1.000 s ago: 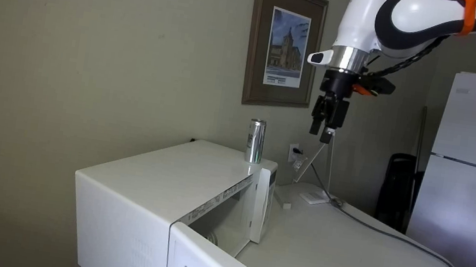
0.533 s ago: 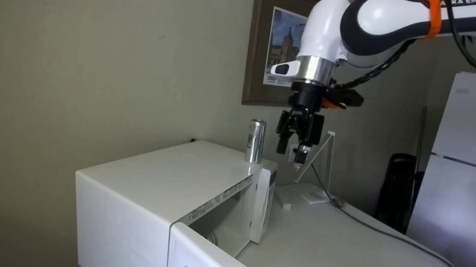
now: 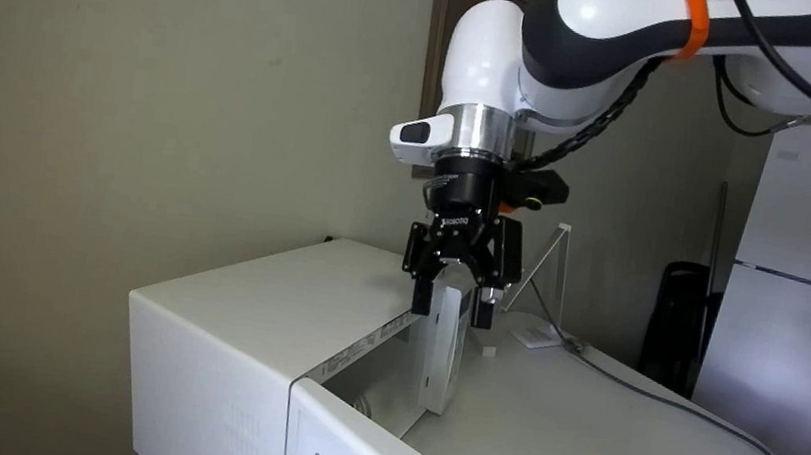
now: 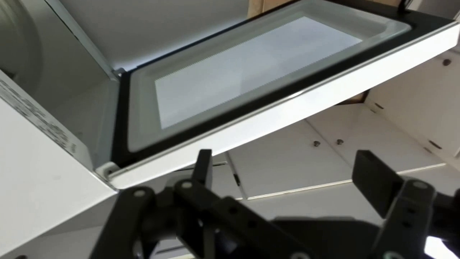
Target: Close the door to the microwave
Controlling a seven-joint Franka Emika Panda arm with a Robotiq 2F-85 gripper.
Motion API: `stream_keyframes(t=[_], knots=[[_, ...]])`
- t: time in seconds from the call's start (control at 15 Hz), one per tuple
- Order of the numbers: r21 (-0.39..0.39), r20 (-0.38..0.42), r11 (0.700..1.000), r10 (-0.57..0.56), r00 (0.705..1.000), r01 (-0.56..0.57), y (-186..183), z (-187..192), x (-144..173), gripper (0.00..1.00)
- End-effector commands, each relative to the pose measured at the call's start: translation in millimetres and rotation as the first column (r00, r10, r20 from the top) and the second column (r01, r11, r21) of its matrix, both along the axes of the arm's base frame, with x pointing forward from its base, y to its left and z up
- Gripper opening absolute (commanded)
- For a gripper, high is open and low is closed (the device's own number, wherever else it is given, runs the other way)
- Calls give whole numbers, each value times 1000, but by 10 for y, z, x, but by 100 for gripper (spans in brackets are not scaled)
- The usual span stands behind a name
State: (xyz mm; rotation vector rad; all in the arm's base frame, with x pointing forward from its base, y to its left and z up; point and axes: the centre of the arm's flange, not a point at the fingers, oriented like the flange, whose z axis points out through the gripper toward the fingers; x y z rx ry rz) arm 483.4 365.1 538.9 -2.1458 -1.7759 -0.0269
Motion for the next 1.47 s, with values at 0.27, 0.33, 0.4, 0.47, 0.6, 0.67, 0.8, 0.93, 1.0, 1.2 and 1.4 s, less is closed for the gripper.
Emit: stream_keyframes(t=[0.27, 0.33, 0.4, 0.47, 0.6, 0.67, 0.8, 0.93, 1.0, 1.2, 1.4], knots=[[78, -226, 962, 273, 935, -262, 637, -110, -15, 100], [81, -226, 951, 309, 924, -298, 694, -139, -56, 100], [92, -236, 941, 339, 911, -327, 727, -131, -97, 100], [66, -207, 962, 272, 940, -264, 572, -175, -154, 100], [78, -221, 953, 303, 927, -293, 658, -199, -169, 100], [81, -221, 951, 308, 925, -298, 675, -198, -165, 100], [85, -219, 950, 312, 925, -301, 679, -190, -157, 100], [86, -217, 949, 314, 924, -302, 679, -186, -157, 100], [28, -246, 961, 274, 930, -276, 726, -164, -133, 100], [-95, -259, 968, 202, 944, -233, 963, -131, -248, 100], [-229, -241, 947, 169, 956, -225, 1342, -169, -635, 100]])
